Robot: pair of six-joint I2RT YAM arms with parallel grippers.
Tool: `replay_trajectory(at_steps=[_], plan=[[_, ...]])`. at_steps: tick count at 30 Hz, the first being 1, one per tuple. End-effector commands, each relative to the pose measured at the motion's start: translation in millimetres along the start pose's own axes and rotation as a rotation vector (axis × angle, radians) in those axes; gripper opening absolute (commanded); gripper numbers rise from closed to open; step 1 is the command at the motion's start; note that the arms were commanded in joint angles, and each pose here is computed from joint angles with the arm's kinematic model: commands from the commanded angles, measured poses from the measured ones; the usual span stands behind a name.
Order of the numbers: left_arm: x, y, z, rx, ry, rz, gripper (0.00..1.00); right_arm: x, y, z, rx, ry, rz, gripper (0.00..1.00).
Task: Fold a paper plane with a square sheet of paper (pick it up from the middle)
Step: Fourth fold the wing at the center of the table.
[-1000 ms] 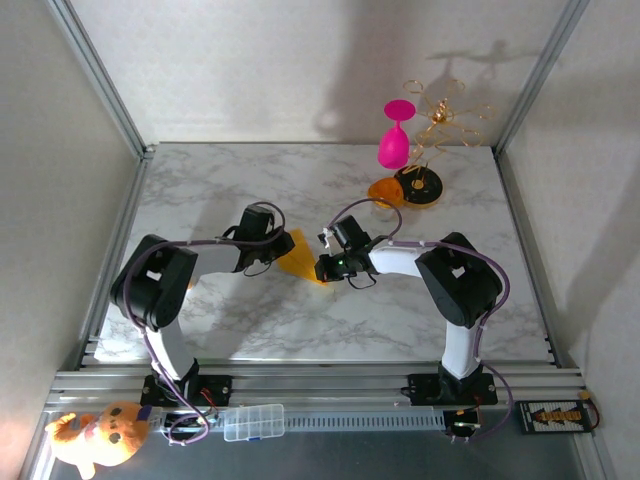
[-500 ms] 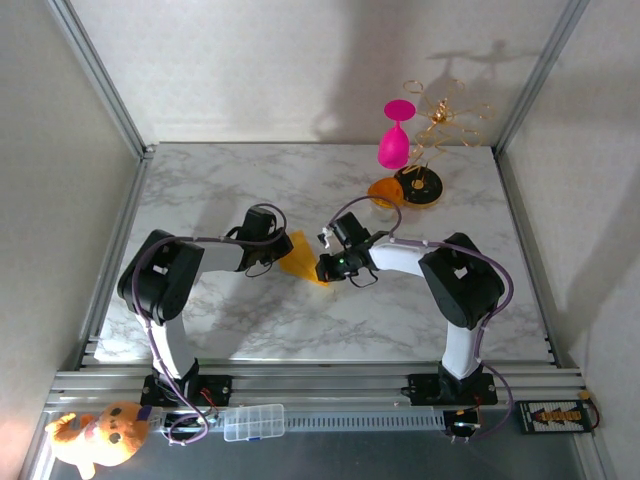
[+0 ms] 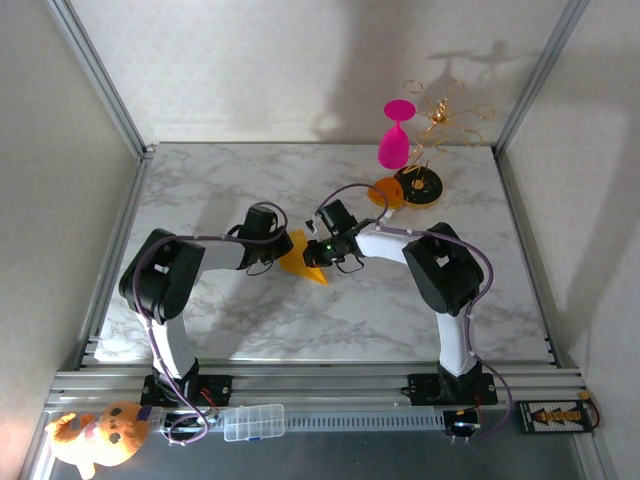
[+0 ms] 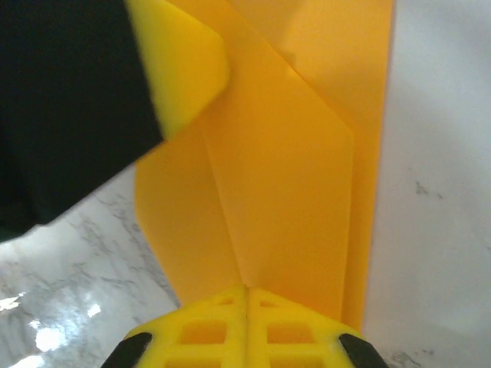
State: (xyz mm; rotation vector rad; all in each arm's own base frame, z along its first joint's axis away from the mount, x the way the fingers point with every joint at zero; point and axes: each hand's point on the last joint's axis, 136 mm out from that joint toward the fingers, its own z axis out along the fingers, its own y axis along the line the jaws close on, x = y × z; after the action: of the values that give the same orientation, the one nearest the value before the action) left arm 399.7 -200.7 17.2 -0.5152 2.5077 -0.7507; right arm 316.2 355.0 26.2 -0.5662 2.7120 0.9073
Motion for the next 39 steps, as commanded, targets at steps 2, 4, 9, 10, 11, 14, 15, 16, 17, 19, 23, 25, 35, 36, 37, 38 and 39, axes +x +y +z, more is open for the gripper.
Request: replay_trajectory(at_steps=[2, 4, 9, 10, 11, 14, 15, 16, 17, 19, 23, 25, 35, 36, 37, 38, 39], plan=[[20, 39, 9, -0.153, 0.057, -0.003, 0.04, 20, -14, 1, 0.051, 0.058, 0.001, 0.04], [20, 42, 9, -0.171, 0.058, -0.005, 0.04, 32, -19, -2, 0.065, 0.087, -0.006, 0.04], [21, 48, 10, -0.196, 0.061, -0.004, 0.04, 62, -25, -12, 0.077, 0.138, -0.009, 0.05], [21, 48, 11, -0.2, 0.062, -0.003, 0.04, 69, -27, -15, 0.079, 0.148, -0.004, 0.05], [21, 48, 11, -0.201, 0.063, -0.003, 0.04, 76, -29, -18, 0.078, 0.156, 0.001, 0.05], [19, 47, 10, -0.201, 0.061, 0.002, 0.04, 96, -31, -25, 0.068, 0.183, 0.01, 0.05], [18, 46, 10, -0.199, 0.06, 0.003, 0.04, 102, -32, -28, 0.069, 0.191, 0.014, 0.05], [17, 44, 9, -0.196, 0.059, 0.004, 0.04, 108, -33, -31, 0.073, 0.198, 0.019, 0.05], [17, 42, 9, -0.188, 0.059, 0.007, 0.04, 113, -35, -34, 0.073, 0.202, 0.024, 0.06], [14, 36, 8, -0.172, 0.057, 0.01, 0.04, 118, -38, -39, 0.08, 0.199, 0.032, 0.05], [6, 12, 2, -0.1, 0.052, 0.026, 0.07, 102, -36, -50, 0.071, 0.122, 0.025, 0.06], [0, -10, -6, -0.032, 0.052, 0.03, 0.11, 78, -25, -57, 0.043, 0.038, 0.021, 0.08], [-46, -40, -72, 0.03, -0.13, -0.043, 0.45, -18, 2, -73, -0.024, -0.265, 0.039, 0.41], [-48, -35, -78, 0.024, -0.151, -0.066, 0.47, -23, 3, -71, -0.026, -0.271, 0.037, 0.44], [-51, -31, -85, 0.025, -0.174, -0.091, 0.5, -28, 4, -69, -0.03, -0.276, 0.035, 0.45], [-52, -27, -89, 0.031, -0.187, -0.113, 0.53, -32, 4, -67, -0.033, -0.278, 0.036, 0.46], [-52, -23, -94, 0.04, -0.201, -0.139, 0.56, -36, 5, -65, -0.038, -0.277, 0.034, 0.47]])
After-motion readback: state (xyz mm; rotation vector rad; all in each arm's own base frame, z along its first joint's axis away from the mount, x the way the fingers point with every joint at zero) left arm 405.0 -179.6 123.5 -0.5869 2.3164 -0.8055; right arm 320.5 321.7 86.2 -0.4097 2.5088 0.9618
